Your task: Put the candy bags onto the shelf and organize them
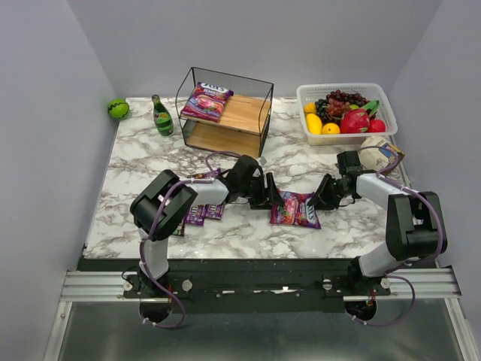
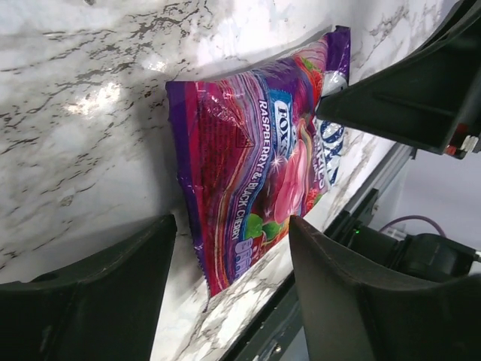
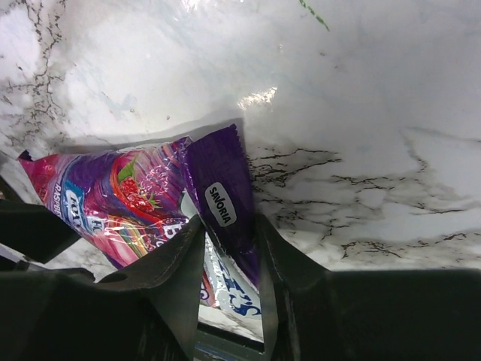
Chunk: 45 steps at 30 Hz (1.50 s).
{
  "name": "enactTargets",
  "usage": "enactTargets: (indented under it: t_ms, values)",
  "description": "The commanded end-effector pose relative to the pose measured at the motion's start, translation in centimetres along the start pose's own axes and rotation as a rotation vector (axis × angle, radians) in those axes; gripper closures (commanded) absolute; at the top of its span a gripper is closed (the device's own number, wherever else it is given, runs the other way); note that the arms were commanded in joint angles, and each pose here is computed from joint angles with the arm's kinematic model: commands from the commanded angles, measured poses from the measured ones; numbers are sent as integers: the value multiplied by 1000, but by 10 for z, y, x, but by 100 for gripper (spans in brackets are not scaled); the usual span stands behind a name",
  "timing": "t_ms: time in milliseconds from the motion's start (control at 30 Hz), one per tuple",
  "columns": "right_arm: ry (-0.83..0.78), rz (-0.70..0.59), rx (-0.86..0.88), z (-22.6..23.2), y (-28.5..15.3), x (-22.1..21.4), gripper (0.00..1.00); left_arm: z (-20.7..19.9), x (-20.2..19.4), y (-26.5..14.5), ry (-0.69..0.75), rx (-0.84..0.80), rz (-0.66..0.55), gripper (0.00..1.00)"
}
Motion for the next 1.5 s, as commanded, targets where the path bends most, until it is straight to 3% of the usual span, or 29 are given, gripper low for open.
enactTargets:
  t_ms: [0,233,533,667,767,933,1100,1333,1467]
  values:
    - [8,41,-71,-15,7,-10,65,15,-21,13,-50,-6,77,34]
    - [-4,40,-68,-14,7,-10,67,17,-24,21,-71,-48,82,39]
    - [-16,19,-85,-14,6,-8,66,14,-23,23,-62,-102,75,61]
    - [-43,-132,-169,-19,-6,2,53,17,-21,18,-4,-24,66,77]
    - [-63,-196,-217,-21,-13,8,48,19,-20,14,0,3,70,83]
    - [-70,-249,-246,-20,-21,12,45,20,-17,11,7,18,65,86]
    - [-59,-296,-202,-11,-39,12,45,10,-7,2,28,0,41,100]
    - [-26,-355,-80,8,-74,6,43,-12,25,-36,64,-50,-66,100]
    - [-27,-343,-36,16,-85,3,43,-22,55,-82,63,-69,-188,100]
Point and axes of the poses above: each gripper's point midway between its finger pads, its own y axis out along the fingers, its own z axis along the line the jaws close on, x = y × z, the point moved 9 cm from there along -y, back along the fingers, and after that the axes turned 15 degrees about y, right-handed, at the moved point
